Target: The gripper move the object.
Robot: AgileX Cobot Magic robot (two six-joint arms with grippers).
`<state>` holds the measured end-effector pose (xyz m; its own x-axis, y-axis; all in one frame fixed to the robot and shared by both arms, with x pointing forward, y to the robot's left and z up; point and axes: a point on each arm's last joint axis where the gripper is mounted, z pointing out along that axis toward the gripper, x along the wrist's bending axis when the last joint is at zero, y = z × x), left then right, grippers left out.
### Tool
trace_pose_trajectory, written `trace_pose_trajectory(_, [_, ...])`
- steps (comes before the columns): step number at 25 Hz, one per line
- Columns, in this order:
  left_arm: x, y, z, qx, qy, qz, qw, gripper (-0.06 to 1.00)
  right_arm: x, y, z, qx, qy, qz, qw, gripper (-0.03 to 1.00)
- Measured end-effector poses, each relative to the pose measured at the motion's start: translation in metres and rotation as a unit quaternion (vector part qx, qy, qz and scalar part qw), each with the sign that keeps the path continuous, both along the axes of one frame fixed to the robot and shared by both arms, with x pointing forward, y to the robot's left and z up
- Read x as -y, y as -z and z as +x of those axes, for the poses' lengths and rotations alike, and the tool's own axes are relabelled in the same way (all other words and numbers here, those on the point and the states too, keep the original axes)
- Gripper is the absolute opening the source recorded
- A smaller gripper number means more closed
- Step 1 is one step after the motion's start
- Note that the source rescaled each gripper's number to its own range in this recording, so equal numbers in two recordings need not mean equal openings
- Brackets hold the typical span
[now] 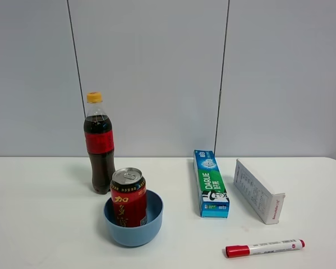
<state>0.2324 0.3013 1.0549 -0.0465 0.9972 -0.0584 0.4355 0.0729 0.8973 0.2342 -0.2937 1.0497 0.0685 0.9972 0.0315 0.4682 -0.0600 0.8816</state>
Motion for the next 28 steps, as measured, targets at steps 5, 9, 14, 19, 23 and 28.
trace_pose_trajectory(5, [0.0000,-0.0001,0.0000,0.000,0.001,0.001,1.000,0.99,0.0000,0.0000,0.0000,0.000,0.000,0.000,1.000,1.00])
trace_pose_trajectory(9, [0.0000,-0.0001,0.0000,0.000,0.005,0.010,1.000,0.99,0.0000,0.0000,0.0000,0.000,0.000,0.000,1.000,1.00])
trace_pose_trajectory(14, [0.0000,-0.0001,0.0000,0.000,0.006,0.012,1.000,0.99,0.0000,0.0000,0.0000,0.000,0.000,0.000,1.000,1.00])
trace_pose_trajectory(19, [0.0000,-0.0001,0.0000,0.000,0.006,0.012,1.000,0.99,0.0000,0.0000,0.0000,0.000,0.000,0.000,1.000,1.00])
trace_pose_trajectory(23, [0.0000,-0.0001,0.0000,0.000,0.006,0.012,1.000,0.99,0.0000,0.0000,0.0000,0.000,0.000,0.000,1.000,1.00])
trace_pose_trajectory(28, [0.0000,-0.0001,0.0000,0.000,0.006,0.012,1.000,0.99,0.0000,0.0000,0.0000,0.000,0.000,0.000,1.000,1.00])
